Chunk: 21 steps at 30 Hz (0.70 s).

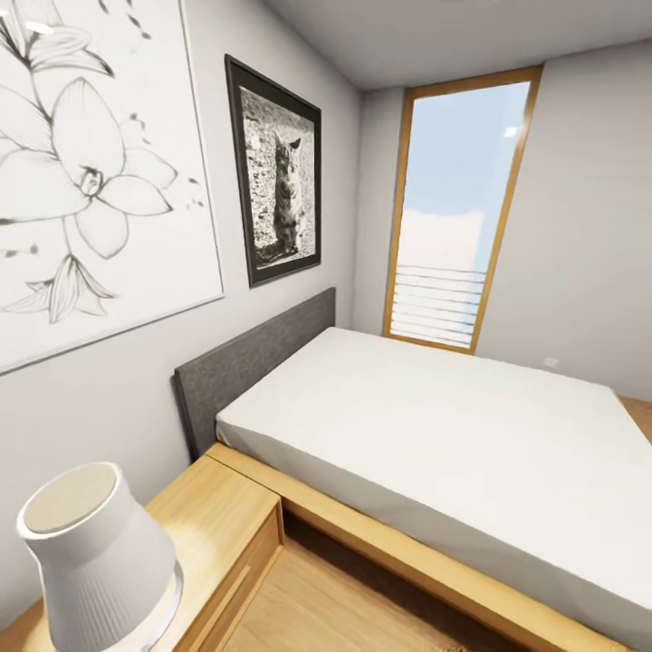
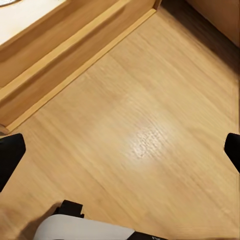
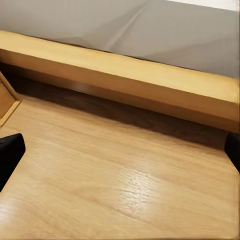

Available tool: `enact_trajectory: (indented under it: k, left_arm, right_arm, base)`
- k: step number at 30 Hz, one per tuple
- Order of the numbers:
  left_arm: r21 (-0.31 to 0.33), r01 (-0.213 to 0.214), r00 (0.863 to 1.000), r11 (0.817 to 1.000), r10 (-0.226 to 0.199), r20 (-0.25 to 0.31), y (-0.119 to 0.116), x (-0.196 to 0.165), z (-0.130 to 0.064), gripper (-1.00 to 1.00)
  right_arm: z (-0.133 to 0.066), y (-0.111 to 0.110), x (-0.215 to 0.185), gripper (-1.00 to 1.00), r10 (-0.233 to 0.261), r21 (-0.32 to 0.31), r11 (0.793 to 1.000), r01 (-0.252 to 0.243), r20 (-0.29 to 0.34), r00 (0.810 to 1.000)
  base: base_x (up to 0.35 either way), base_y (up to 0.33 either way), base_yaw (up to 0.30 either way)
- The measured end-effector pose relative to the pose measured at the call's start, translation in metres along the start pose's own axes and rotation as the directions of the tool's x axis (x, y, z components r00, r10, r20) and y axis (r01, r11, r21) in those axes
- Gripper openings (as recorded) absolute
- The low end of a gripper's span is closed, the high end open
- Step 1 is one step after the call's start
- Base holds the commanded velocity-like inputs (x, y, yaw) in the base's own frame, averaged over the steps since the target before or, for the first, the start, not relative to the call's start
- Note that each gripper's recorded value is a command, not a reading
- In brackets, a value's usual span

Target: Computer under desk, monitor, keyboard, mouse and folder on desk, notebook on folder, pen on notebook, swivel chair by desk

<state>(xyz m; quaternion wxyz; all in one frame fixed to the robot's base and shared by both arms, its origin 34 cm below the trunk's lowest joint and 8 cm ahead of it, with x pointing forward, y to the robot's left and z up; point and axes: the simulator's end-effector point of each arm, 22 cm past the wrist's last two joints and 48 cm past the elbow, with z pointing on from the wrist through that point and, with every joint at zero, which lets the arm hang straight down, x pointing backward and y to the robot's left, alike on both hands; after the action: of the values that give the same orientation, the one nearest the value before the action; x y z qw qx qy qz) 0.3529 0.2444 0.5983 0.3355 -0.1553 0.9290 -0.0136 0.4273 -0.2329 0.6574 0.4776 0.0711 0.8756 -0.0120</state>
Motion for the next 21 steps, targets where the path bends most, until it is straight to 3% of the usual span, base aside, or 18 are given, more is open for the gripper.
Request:
enact_trajectory:
  k: [15,21]
  left_arm:
    - [-0.002,0.000,1.000,1.000,0.000,0.000,0.0013,-0.0001,0.0000,1.00]
    - [-0.002,0.000,1.000,1.000,0.000,0.001,0.0013,-0.0003,0.0000,1.00]
  right_arm:
    - [0.0003,-0.0004,-0.0008,1.00,0.002,0.001,1.000,-0.002,0.002,1.000]
    - [0.0002,0.0015,-0.0010,1.00,0.003,-0.001,1.000,-0.003,0.003,1.000]
  base:
    - [0.000,0.000,-0.265]
    - [0.012,-0.012,-0.120]
